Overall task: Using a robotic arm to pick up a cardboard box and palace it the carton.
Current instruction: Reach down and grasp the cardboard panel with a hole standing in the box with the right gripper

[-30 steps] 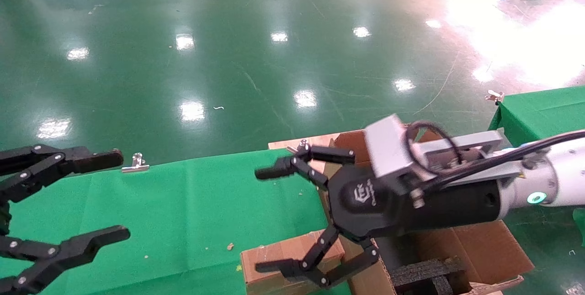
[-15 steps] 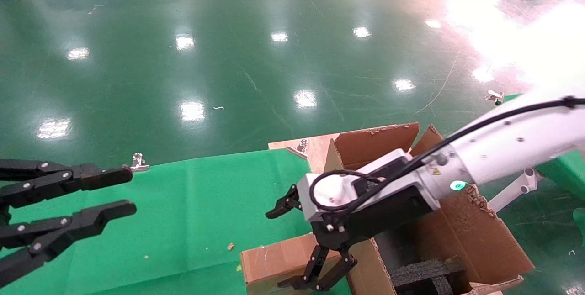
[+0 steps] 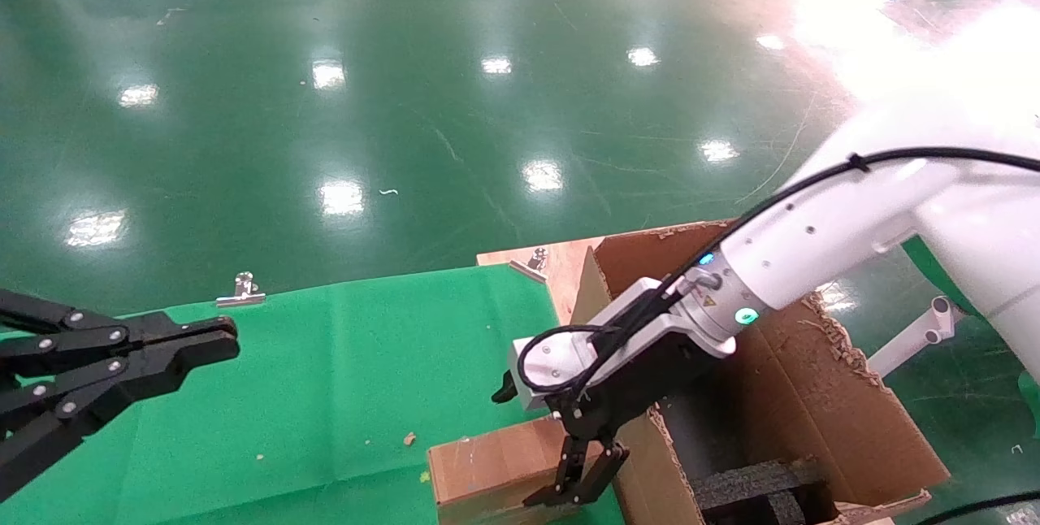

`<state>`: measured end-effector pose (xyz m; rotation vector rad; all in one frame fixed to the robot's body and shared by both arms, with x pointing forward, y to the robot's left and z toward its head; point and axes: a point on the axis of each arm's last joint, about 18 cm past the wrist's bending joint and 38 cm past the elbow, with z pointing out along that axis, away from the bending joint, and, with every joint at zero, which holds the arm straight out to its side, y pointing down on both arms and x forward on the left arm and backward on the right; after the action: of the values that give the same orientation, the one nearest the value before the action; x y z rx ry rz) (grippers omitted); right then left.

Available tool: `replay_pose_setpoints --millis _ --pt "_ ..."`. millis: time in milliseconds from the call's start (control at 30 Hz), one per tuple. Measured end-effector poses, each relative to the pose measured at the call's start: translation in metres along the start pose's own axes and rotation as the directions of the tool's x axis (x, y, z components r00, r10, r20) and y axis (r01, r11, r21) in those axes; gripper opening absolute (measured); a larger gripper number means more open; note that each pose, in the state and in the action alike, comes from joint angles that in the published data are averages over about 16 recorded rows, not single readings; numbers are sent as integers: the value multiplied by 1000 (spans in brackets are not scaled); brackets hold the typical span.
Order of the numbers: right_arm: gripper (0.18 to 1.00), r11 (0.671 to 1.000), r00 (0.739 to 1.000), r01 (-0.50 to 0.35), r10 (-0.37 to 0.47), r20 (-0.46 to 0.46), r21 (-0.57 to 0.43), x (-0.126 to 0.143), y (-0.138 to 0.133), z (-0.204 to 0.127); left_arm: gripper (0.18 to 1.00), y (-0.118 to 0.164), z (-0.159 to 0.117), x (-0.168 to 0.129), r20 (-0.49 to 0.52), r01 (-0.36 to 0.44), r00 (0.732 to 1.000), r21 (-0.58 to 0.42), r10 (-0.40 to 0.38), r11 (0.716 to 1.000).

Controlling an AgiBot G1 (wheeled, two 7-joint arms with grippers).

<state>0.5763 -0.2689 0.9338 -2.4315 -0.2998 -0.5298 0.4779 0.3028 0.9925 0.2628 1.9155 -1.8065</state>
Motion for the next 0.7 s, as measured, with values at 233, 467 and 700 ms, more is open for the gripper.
replay_pose_setpoints --millis 233,467,700 --pt "1001 995 998 43 -38 49 -90 11 3 13 214 0 0 0 0 0 1000 0 0 1000" --pt "1001 986 993 85 -72 91 -142 16 3 21 196 0 0 0 0 0 1000 0 0 1000" --pt "1000 982 990 105 -88 109 -156 18 3 23 216 0 0 0 0 0 1000 0 0 1000"
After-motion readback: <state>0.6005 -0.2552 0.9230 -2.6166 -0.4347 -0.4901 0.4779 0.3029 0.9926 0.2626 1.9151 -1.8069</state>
